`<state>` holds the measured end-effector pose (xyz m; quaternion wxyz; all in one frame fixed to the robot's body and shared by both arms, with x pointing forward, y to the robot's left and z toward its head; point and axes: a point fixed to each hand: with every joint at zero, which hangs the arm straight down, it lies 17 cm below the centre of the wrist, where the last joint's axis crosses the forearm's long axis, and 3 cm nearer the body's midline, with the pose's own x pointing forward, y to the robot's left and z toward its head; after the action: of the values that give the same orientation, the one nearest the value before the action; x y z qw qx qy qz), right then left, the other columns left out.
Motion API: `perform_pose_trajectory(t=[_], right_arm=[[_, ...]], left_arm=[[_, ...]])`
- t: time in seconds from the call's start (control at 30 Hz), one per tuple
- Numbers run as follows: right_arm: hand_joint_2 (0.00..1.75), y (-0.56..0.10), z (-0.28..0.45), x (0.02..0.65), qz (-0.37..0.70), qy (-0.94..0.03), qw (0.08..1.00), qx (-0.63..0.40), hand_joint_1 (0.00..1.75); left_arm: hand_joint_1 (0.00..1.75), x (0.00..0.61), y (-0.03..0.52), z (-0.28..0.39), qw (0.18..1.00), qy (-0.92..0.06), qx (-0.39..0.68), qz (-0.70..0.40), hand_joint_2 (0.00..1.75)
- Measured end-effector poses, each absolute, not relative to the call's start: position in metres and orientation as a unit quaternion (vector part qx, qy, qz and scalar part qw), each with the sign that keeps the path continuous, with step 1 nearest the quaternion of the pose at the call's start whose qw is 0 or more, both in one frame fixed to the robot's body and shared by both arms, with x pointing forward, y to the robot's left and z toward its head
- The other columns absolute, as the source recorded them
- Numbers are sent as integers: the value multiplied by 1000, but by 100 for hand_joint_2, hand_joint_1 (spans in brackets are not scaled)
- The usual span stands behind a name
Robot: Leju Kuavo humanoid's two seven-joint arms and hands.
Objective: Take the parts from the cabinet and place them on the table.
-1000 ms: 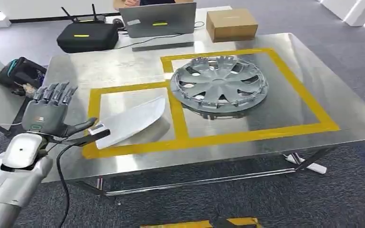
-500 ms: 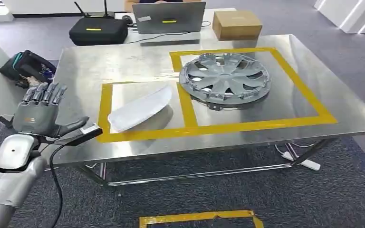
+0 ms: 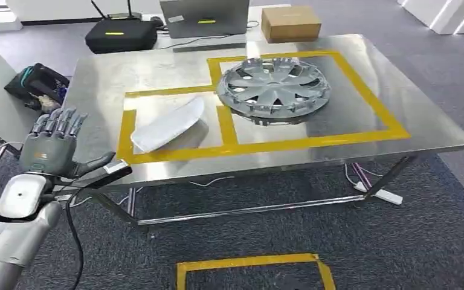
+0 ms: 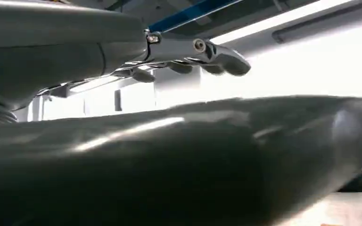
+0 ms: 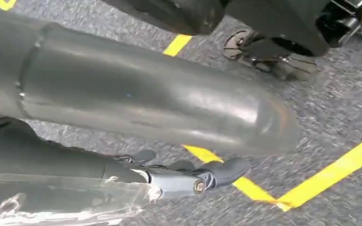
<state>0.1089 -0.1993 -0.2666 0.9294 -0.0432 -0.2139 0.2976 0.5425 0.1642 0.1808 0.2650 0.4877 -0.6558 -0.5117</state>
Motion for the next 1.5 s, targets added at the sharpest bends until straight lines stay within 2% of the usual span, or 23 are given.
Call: perform_pose_trajectory(t=[0.53,1.17,1.5], right_arm=[[0,-205,-269,100,290,-204,934,-35,0],[0,-210,-269,102,285,-206,936,-38,0],[0,-212,-271,91,268,-197,942,-38,0]], left_arm=[[0,546,182,169,258,-632,500,-533,0],[0,528,227,125,293,-608,502,-541,0],[0,462,362,49,390,-536,535,-523,0]])
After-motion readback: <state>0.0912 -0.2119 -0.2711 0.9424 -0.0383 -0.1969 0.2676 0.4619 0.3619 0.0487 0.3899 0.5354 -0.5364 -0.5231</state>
